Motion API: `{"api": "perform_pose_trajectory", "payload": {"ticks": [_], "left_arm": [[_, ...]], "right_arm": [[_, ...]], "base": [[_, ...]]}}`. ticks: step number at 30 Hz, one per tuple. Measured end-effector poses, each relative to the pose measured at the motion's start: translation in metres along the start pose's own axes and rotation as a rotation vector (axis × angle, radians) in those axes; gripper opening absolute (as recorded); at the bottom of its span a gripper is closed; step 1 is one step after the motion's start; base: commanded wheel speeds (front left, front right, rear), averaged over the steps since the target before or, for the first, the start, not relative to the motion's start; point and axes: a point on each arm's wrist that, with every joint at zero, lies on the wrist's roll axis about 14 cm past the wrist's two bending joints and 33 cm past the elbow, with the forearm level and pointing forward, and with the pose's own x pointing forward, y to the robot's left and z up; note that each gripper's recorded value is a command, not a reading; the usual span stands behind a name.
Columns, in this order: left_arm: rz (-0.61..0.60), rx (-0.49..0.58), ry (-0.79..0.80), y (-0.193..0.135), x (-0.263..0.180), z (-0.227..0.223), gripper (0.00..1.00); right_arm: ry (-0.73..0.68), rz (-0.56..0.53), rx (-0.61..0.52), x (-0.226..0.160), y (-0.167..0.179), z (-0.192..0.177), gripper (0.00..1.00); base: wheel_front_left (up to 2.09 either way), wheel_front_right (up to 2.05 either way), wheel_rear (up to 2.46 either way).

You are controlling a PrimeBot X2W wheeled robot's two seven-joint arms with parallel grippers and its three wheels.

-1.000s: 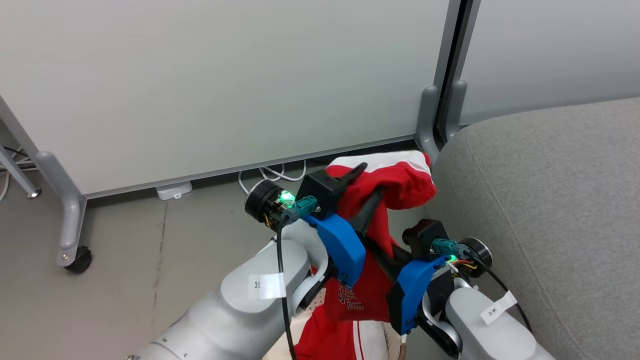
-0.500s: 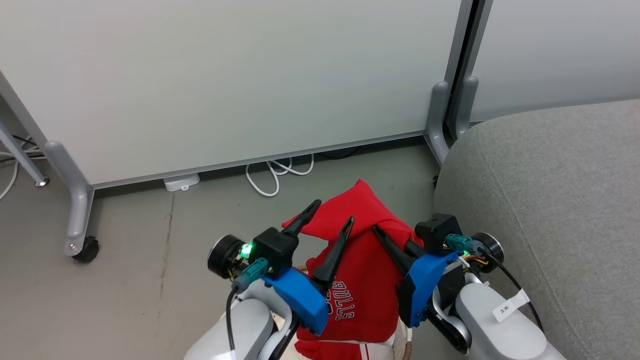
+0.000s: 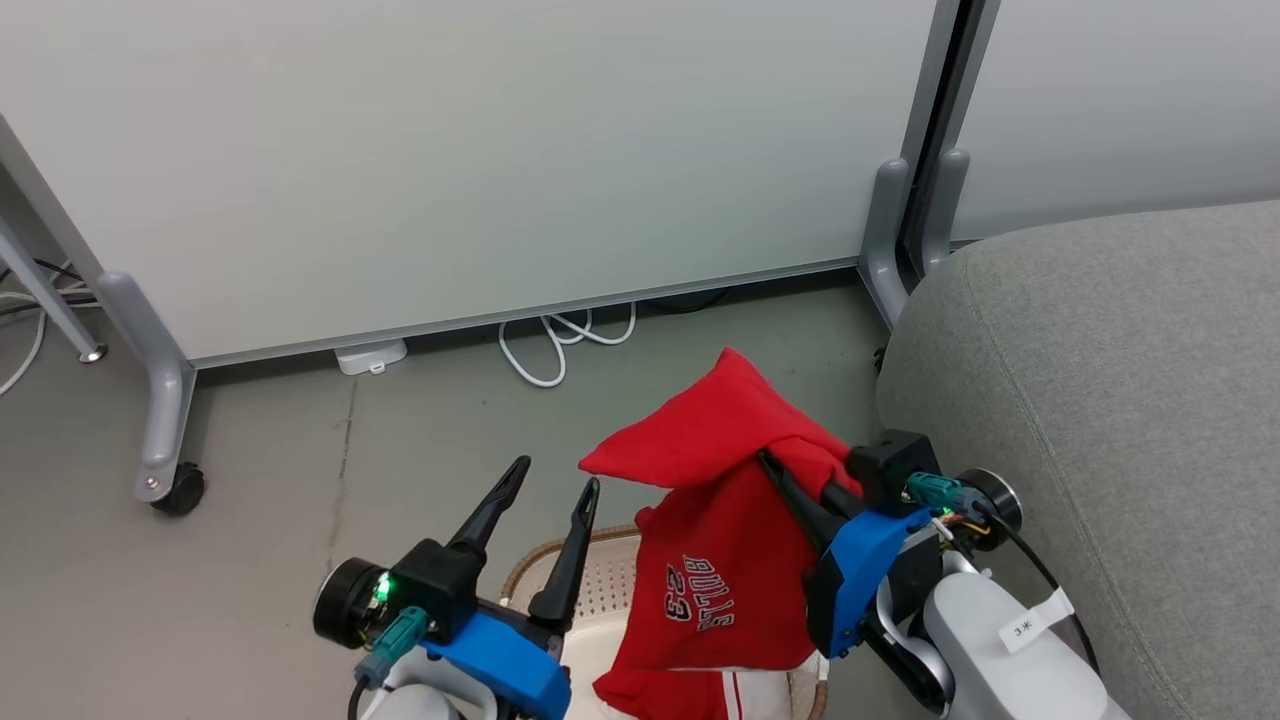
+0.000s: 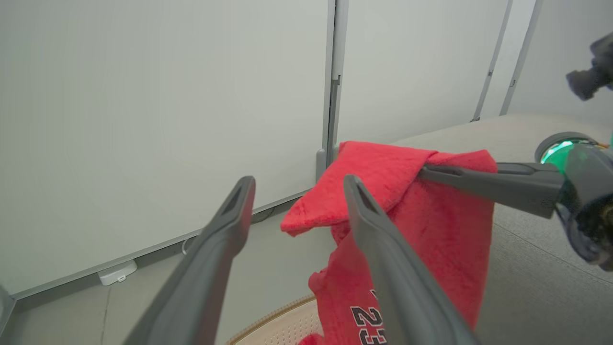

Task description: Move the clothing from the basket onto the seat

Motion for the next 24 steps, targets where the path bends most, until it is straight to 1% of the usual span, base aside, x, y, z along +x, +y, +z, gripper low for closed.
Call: {"api": "perform_pose_trajectory", "payload": {"ticks": [10,24], "left_arm": [[0.085,-0.016,0.026,0.019,-0.015,-0.014,1.00],[0.102,-0.015,0.021,0.020,-0.015,-0.013,1.00]], "right_arm": [[0.014,-0.013,0.005,-0.003,-0.004,-0.004,0.00],[0.017,-0.019,0.012,-0.008,-0.003,-0.006,0.00]], "base": [[0.00,0.00,0.00],[0.00,0.00,0.00]]}}
